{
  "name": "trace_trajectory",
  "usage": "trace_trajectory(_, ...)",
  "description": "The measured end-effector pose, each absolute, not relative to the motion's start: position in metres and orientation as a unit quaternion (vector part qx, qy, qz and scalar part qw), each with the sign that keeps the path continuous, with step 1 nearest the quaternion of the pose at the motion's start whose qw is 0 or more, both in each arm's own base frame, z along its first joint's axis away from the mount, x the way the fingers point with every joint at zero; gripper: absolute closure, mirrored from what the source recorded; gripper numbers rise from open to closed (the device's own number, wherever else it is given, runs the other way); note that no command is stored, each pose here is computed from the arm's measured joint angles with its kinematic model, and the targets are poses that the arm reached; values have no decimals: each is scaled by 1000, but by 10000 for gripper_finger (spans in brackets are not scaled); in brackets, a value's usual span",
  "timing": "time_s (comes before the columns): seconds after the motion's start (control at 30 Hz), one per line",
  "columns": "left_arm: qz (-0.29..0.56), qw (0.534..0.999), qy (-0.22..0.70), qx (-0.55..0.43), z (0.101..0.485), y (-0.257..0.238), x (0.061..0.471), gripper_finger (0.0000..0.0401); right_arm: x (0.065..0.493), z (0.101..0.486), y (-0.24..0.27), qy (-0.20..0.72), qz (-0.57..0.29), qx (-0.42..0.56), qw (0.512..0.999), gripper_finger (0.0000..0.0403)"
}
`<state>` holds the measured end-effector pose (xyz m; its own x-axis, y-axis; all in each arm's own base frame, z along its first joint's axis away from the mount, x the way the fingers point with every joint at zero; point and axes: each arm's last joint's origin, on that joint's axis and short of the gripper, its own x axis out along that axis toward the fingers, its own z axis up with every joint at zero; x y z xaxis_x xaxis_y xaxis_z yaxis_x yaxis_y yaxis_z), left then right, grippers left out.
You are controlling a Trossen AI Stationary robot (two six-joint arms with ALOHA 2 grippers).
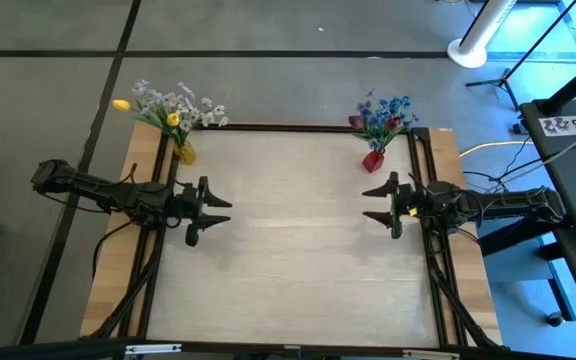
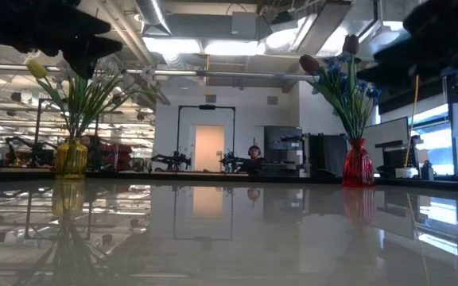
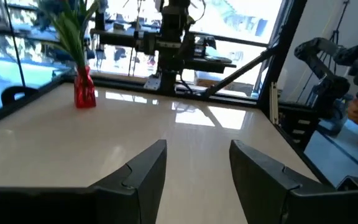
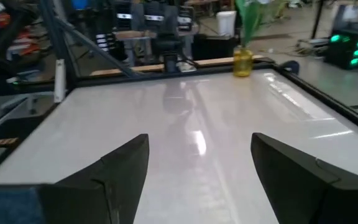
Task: Sort flowers into vase by color
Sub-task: Return to Home Position
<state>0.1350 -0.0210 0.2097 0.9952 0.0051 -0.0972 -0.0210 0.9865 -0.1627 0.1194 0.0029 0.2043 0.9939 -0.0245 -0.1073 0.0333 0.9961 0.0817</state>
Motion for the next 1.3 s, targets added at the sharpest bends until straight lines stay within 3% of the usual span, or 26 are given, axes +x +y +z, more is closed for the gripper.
trace_trajectory(0.47,5,998,46,-51,210,-21,135,229,102,169,1,0,-25,33,999,123)
trace_trajectory(0.9,0,998,45,-53,211,-21,134,229,97,172,1,-32,-31,1,999,123)
trace_trajectory(1.3,-47,999,14,-16,214,-18,104,229,97,170,1,-21,-28,4,999,123)
